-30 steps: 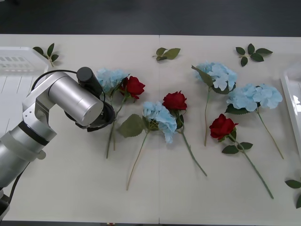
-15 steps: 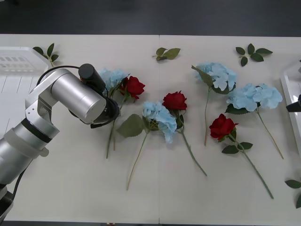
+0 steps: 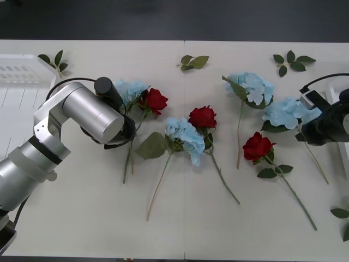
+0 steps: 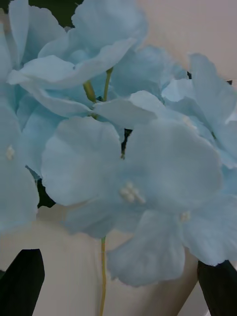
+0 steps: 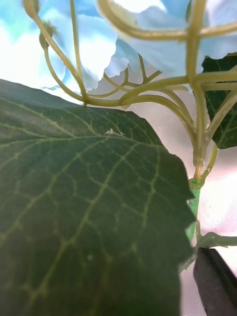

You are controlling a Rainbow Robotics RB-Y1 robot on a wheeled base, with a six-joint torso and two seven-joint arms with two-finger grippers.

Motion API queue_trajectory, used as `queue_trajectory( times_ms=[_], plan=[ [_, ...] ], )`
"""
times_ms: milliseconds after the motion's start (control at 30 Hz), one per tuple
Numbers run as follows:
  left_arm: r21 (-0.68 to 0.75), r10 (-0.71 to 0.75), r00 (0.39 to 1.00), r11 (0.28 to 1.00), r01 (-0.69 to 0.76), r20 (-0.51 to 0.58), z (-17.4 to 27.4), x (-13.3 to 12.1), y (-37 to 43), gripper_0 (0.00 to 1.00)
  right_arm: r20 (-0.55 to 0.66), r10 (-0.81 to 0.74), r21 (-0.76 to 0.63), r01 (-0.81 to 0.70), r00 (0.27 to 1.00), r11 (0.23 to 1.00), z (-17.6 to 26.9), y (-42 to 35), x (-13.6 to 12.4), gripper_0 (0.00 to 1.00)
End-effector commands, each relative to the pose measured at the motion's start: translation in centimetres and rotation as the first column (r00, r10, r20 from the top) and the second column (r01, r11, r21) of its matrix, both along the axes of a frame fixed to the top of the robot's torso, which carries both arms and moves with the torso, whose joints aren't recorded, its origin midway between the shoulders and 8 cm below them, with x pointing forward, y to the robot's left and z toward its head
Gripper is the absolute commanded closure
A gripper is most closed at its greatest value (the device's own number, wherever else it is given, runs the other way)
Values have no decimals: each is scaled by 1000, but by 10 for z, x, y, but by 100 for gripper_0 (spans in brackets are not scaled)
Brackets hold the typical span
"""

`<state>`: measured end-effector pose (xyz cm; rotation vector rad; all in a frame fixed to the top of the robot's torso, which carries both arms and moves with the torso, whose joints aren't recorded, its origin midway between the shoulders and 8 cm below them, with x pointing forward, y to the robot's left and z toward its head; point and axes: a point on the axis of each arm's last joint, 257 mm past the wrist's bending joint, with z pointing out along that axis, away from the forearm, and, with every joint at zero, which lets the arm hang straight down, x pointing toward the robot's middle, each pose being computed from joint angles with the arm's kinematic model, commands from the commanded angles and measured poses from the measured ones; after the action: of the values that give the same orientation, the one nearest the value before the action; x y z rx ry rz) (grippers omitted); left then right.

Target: Put the red flowers into the right box and the blue flowers into the left box

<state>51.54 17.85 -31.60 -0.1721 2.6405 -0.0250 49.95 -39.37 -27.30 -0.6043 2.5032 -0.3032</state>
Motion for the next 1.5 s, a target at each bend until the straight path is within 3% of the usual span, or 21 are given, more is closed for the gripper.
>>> queue_trajectory(
  times_ms=[33,267,567,767,800,833,900,933,1067,1300,1500],
  plan=[
    [-9,-48,998,999,49,46,19,13,-19,19,41,-45,25,44,998,999,4,-1,10,10],
    [-11,-64,997,998,64,50,15,12,-25,20,39,-55,3,55,998,998,-9,-11,11,10],
    [-9,-82,995,997,82,52,11,10,-31,33,45,-65,12,64,997,998,-27,-13,14,10],
    [-6,-92,994,996,93,51,6,9,-34,36,53,-78,35,76,996,996,-38,-11,18,10],
    [-6,-92,994,996,93,51,6,9,-34,41,55,-79,40,77,995,996,-39,-10,19,10],
    [-6,-93,994,996,94,49,5,8,-34,53,54,-82,44,80,995,996,-42,-9,19,10],
    [-6,-95,994,995,96,51,6,8,-34,67,55,-82,47,79,995,996,-45,-7,20,10],
    [-7,-96,994,995,96,52,6,9,-35,68,57,-82,50,79,995,996,-45,-6,20,10],
    [-15,-103,993,995,104,55,5,8,-40,100,56,-80,51,77,995,996,-49,-3,21,31],
    [-20,-108,992,994,110,68,6,10,-43,100,64,-91,73,86,994,994,-56,0,24,73],
    [8,-119,983,993,119,139,36,22,-36,100,67,-91,75,86,994,993,-57,0,24,98]
  ],
)
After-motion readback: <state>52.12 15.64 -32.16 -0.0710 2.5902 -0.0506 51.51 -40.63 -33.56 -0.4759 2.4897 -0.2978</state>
